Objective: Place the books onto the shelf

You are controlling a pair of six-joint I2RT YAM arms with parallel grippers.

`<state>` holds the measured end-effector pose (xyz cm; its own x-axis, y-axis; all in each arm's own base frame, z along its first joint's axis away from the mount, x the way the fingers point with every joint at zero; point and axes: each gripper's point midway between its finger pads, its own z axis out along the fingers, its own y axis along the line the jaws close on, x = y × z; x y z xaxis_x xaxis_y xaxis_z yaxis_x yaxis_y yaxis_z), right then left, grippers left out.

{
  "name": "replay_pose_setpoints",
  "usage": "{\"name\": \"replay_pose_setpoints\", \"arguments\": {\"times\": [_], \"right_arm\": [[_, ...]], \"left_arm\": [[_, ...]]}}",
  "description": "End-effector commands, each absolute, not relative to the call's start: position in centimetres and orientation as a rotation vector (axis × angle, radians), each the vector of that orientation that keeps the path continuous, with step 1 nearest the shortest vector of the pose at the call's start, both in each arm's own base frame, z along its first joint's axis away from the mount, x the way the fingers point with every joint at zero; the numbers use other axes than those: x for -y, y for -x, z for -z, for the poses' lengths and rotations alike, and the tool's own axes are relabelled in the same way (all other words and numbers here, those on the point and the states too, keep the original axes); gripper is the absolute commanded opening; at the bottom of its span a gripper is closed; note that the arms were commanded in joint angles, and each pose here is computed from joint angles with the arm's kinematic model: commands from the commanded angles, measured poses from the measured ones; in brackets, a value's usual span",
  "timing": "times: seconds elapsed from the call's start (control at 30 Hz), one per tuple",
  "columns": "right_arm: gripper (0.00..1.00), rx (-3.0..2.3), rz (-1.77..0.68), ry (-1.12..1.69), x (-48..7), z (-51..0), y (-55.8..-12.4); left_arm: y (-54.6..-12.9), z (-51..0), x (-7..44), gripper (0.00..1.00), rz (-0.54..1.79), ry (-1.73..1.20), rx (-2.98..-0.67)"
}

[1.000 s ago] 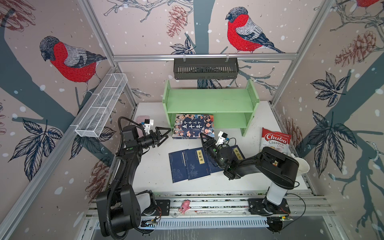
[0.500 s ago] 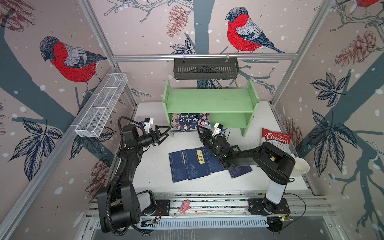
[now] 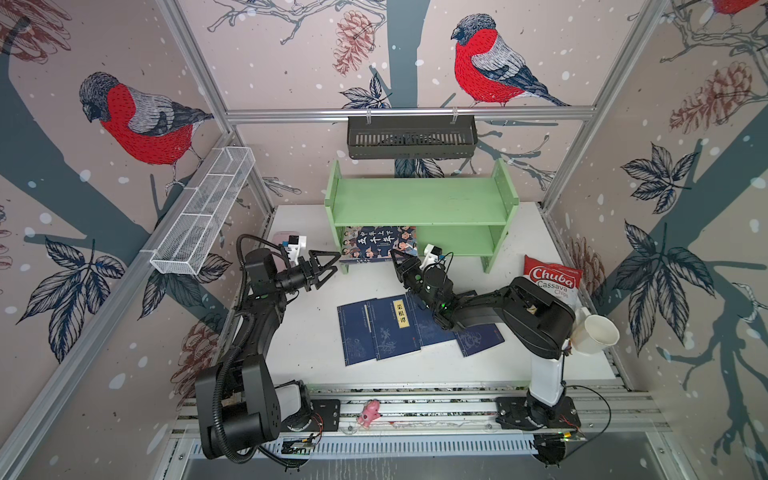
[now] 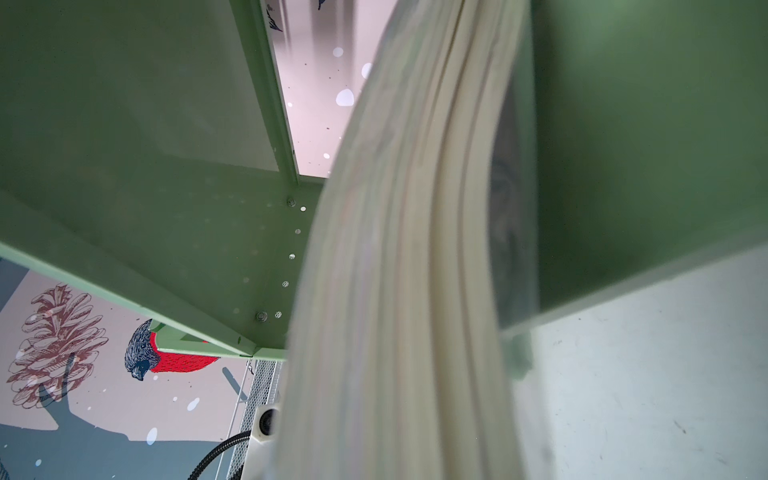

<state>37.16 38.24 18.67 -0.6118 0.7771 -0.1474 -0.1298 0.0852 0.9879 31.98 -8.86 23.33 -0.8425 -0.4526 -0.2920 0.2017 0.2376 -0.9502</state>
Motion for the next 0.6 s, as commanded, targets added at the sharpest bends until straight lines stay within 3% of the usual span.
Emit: {"name": "replay_pose_setpoints", "arguments": {"times": [0.0, 0.33, 0.4, 0.57], "right_arm": [[0.02, -1.463, -1.769, -0.615, -38.1, -23.3, -37.3], [0.06, -1.453, -1.808, -0.643, -38.2, -22.6, -38.3], [0.14, -1.457, -1.804, -0.640, -38.1, -22.7, -38.2], [0.44, -1.490, -1.787, -0.634, -38.4, -23.1, -37.9]], "left_arm": [[-32.1, -23.8, 8.8, 0.93, 1.647, 0.184, -1.969], [-32.4, -23.6, 8.7, 0.92, 1.654, 0.204, -1.962], [-32.5, -23.6, 8.7, 0.92, 1.656, 0.209, -1.961], [-32.8, -23.5, 8.5, 0.92, 1.654, 0.229, -1.950]]}}
